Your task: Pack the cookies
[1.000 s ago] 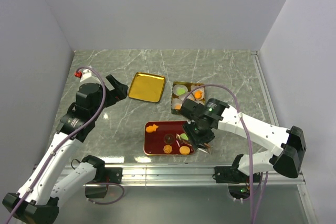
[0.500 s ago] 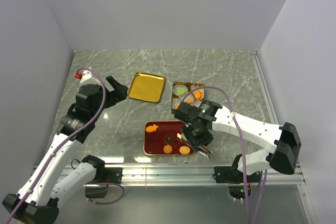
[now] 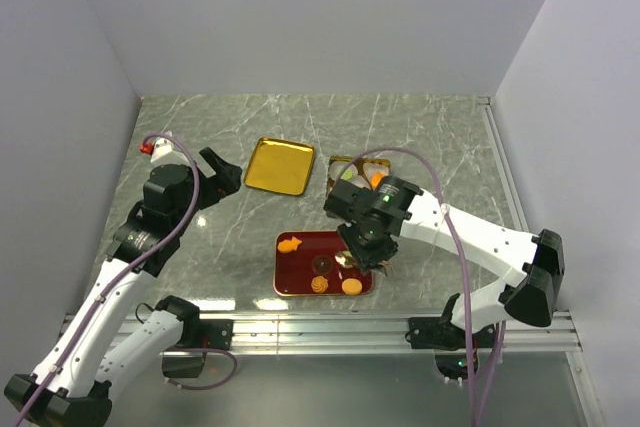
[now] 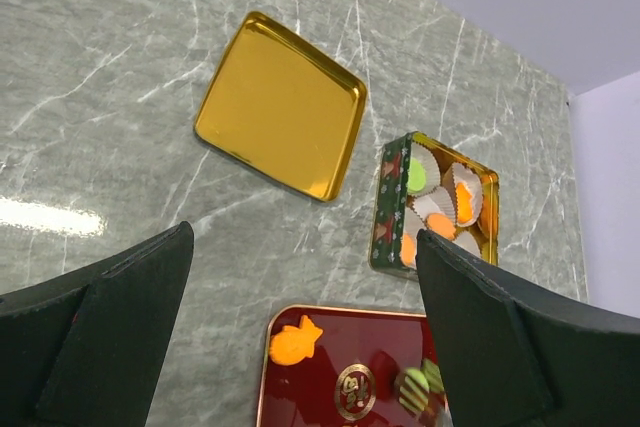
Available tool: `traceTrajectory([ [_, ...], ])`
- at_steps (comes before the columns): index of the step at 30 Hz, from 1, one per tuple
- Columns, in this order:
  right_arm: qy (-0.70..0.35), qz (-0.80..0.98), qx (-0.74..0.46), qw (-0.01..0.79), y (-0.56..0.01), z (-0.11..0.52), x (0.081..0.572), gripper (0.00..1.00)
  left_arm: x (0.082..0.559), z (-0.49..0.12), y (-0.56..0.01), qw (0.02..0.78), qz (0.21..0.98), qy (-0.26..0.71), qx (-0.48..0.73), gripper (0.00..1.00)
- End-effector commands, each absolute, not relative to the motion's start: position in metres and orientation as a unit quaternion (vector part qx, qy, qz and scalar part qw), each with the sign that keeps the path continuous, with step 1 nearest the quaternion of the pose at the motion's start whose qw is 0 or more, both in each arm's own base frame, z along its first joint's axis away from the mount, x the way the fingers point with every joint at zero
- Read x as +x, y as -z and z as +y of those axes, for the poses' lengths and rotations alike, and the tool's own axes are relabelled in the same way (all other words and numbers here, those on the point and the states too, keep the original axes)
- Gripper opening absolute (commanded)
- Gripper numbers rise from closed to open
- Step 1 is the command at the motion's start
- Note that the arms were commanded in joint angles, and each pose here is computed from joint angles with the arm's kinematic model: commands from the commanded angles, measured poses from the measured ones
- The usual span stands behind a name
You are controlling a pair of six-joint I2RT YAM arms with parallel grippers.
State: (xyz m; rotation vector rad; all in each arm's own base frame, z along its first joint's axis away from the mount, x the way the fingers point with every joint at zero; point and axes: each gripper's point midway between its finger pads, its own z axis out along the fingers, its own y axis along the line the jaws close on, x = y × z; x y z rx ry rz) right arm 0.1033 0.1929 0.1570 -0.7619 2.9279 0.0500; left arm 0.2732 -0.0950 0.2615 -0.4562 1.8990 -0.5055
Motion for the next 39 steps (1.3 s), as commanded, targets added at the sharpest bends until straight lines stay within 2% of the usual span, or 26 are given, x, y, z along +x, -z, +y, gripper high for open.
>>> traceTrajectory([
  [1, -0.019, 0.963, -0.245, 0.107, -0.186, 0.205, 0.122, 0.45, 0.272, -0.092, -0.275, 0.547, 0.786, 0.213, -0.195, 0.99],
  [7, -0.041, 0.956, -0.234, 0.172, -0.229, 0.229, 0.149, 0.45, 0.272, -0.086, -0.285, 0.556, 0.786, 0.196, -0.188, 0.99],
  [13, -0.032, 0.953, -0.214, 0.211, -0.245, 0.229, 0.170, 0.45, 0.274, -0.082, -0.296, 0.565, 0.785, 0.182, -0.180, 0.99],
  [30, -0.028, 0.971, -0.084, 0.220, -0.221, 0.173, 0.211, 0.45, 0.293, -0.083, -0.322, 0.576, 0.784, 0.159, -0.166, 0.99],
  [39, -0.017, 0.974, -0.076, 0.211, -0.203, 0.168, 0.222, 0.45, 0.296, -0.088, -0.325, 0.573, 0.791, 0.157, -0.143, 0.99],
])
